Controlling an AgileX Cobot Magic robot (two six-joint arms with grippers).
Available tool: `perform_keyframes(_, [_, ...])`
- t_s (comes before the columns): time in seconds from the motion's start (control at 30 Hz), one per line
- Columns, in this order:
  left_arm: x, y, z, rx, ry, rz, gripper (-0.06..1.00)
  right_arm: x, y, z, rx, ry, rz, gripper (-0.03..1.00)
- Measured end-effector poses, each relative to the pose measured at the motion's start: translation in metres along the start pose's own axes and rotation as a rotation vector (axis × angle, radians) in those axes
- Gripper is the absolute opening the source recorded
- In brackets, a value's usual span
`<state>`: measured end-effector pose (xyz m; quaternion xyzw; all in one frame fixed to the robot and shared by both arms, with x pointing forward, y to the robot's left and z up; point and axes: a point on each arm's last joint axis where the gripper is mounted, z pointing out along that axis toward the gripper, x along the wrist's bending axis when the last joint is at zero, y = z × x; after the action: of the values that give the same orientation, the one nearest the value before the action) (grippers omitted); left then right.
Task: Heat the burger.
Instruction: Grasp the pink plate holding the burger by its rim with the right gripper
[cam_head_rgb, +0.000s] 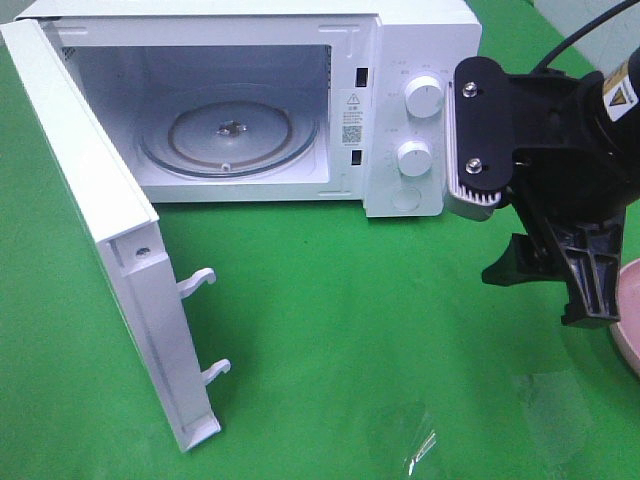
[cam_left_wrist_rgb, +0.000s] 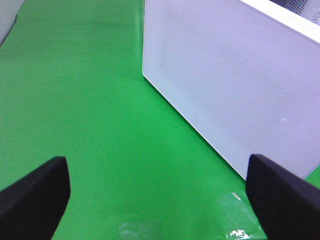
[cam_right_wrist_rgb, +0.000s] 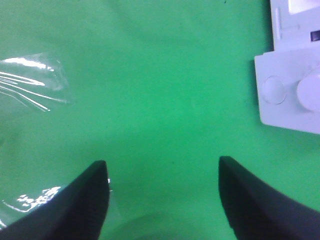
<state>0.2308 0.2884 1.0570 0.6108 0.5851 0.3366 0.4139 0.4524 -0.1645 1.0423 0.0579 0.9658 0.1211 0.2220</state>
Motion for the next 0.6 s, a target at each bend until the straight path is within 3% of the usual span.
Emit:
perform_keyframes(0.03, [0.000,0.000,0.000,0.000,0.000,0.000,0.87,-0.002,-0.005,0.000,0.022,0.007,0.059,0.70])
perform_keyframes(0.17, [0.000,0.000,0.000,0.000,0.000,0.000,0.87,-0.006,-0.015,0.001,0.055,0.010,0.144,0.74])
perform_keyframes(0.6, [0.000,0.000,0.000,0.000,0.000,0.000,0.87,-0.033,-0.072,-0.002,0.188,-0.034,0.567,0.75])
